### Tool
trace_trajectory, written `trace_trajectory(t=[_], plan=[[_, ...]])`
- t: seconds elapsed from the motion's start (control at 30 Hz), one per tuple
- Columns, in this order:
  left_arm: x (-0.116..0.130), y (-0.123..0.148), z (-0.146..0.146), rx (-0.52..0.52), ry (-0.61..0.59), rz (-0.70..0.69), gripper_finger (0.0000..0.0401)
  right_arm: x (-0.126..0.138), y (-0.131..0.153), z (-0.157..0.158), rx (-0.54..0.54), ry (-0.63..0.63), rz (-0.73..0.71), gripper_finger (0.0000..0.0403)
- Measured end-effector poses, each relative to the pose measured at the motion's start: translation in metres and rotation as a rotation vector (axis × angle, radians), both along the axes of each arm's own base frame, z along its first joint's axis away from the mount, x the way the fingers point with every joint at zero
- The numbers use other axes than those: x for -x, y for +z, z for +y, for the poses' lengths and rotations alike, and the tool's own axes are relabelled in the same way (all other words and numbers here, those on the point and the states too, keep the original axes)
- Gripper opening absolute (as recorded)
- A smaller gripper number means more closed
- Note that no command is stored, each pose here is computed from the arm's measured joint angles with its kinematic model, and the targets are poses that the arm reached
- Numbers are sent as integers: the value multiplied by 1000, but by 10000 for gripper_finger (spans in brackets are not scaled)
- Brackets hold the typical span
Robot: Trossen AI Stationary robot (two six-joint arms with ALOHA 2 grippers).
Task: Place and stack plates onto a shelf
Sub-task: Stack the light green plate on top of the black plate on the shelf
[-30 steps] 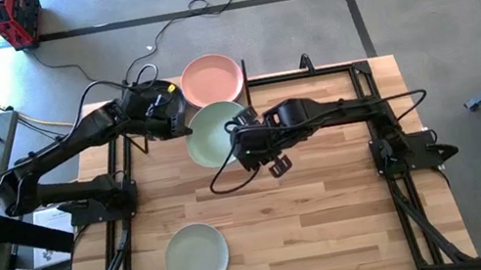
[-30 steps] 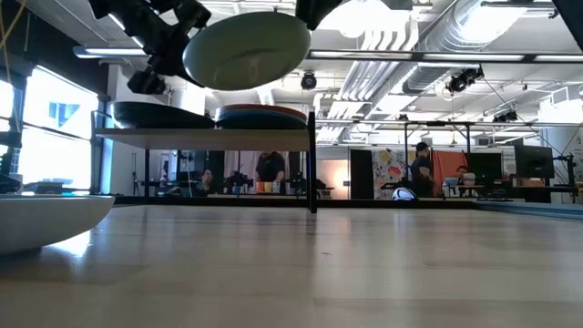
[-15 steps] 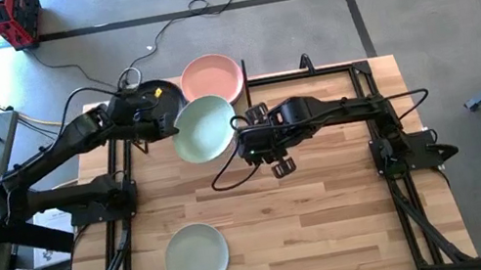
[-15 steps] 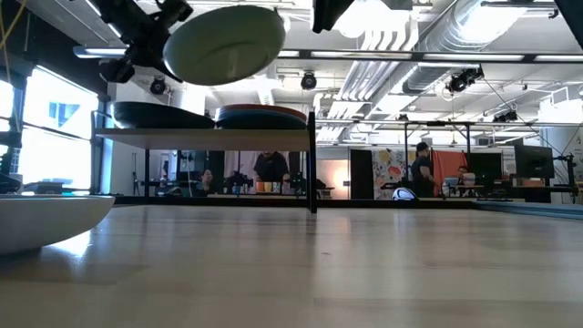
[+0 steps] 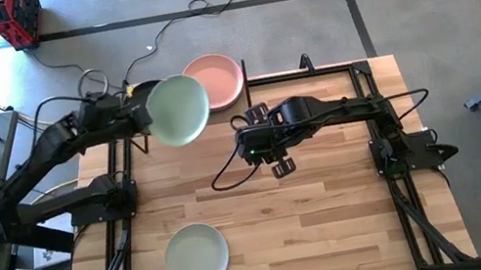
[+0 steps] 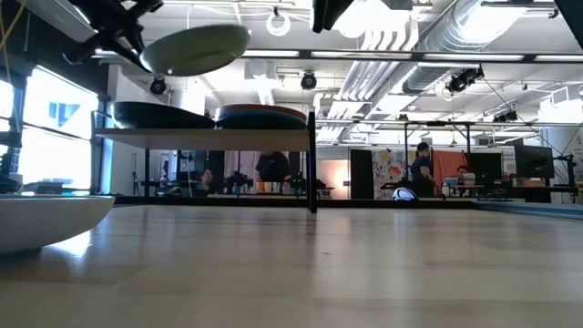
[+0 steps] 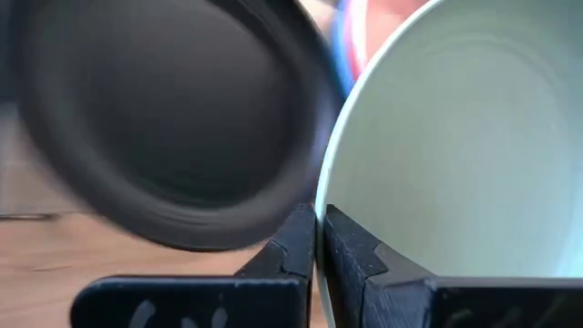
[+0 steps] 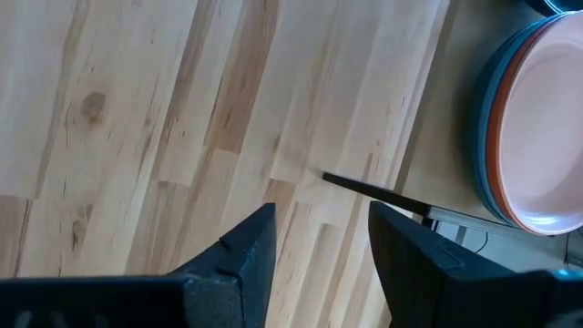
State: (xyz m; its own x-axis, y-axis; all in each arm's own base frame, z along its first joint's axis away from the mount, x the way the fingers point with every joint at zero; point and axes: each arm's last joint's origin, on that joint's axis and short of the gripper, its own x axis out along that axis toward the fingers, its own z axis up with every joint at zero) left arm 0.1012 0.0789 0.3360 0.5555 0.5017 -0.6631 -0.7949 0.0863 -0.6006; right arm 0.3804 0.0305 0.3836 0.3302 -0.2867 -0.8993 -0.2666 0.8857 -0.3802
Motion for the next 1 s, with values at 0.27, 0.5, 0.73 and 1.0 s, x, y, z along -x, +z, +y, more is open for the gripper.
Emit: trace_trajectory(t=[0.27,0.5,0.73,1.0], plan=[[26,25,0,-67,162,105,5,0,0,0,-14,-18,-6,154],[39,19,7,-23,258,225,5,0,0,1,-33,-24,-7,154],[38,12,25,39,315,291,5,0,0,1,-59,-30,-8,154],[29,2,46,104,317,358,5,0,0,1,-65,-43,-12,154]])
